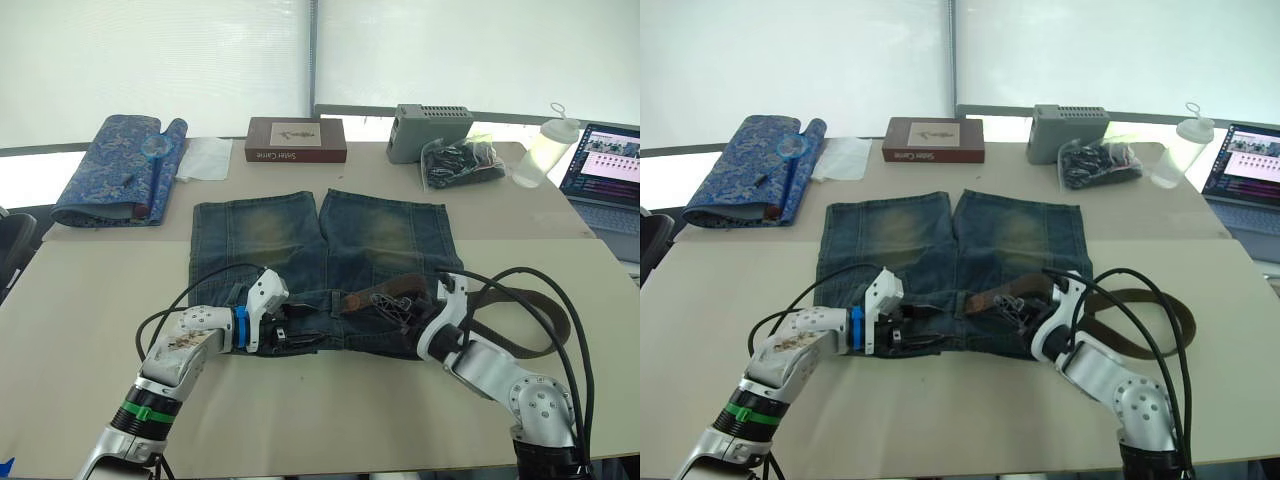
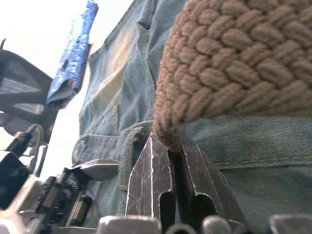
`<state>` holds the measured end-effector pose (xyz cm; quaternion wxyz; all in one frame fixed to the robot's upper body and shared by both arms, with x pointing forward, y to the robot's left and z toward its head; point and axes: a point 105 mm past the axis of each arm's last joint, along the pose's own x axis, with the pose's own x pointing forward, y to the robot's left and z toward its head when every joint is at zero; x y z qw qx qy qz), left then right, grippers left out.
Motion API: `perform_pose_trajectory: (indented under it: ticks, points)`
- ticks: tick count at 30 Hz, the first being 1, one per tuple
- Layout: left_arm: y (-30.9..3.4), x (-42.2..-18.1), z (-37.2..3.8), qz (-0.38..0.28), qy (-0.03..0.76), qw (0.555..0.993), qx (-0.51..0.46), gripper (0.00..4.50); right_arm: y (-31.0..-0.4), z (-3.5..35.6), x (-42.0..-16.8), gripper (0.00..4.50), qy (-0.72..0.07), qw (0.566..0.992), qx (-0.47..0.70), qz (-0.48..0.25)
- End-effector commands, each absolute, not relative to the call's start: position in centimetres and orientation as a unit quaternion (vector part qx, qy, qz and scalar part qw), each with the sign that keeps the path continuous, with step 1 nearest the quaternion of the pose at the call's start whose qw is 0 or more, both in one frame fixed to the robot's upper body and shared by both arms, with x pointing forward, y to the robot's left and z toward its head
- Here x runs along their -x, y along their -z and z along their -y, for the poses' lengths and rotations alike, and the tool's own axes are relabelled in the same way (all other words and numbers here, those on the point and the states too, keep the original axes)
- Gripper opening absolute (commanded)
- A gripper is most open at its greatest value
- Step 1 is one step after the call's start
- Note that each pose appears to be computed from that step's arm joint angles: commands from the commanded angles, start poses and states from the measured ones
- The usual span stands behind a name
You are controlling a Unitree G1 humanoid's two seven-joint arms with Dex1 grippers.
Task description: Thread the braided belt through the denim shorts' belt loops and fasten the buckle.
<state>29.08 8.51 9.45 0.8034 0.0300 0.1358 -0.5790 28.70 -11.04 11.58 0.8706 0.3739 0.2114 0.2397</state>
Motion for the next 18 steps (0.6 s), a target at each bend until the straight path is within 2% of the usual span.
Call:
perform_pose_trajectory:
  ticks: [1, 9, 13, 18]
  points:
    - [-8.5, -28.4, -8.3, -0.149, 0.586, 0.796, -0.037, 3.39, -12.1, 10.2, -28.5, 0.0, -0.262, 0.858, -0.386, -0.213]
    - [-8.5, -28.5, -8.6, -0.12, 0.581, 0.803, -0.059, 3.39, -8.5, 9.2, -29.3, 0.0, -0.236, 0.87, -0.34, -0.269]
    - [-7.8, -28.3, -9.0, -0.115, 0.573, 0.808, -0.067, 3.39, -8.3, 8.6, -29.3, 0.0, -0.25, 0.867, -0.335, -0.272]
    - [-7.6, -28.6, -9.1, -0.107, 0.555, 0.823, -0.059, 3.39, -9.4, 7.3, -28.6, 0.0, -0.303, 0.86, -0.315, -0.264]
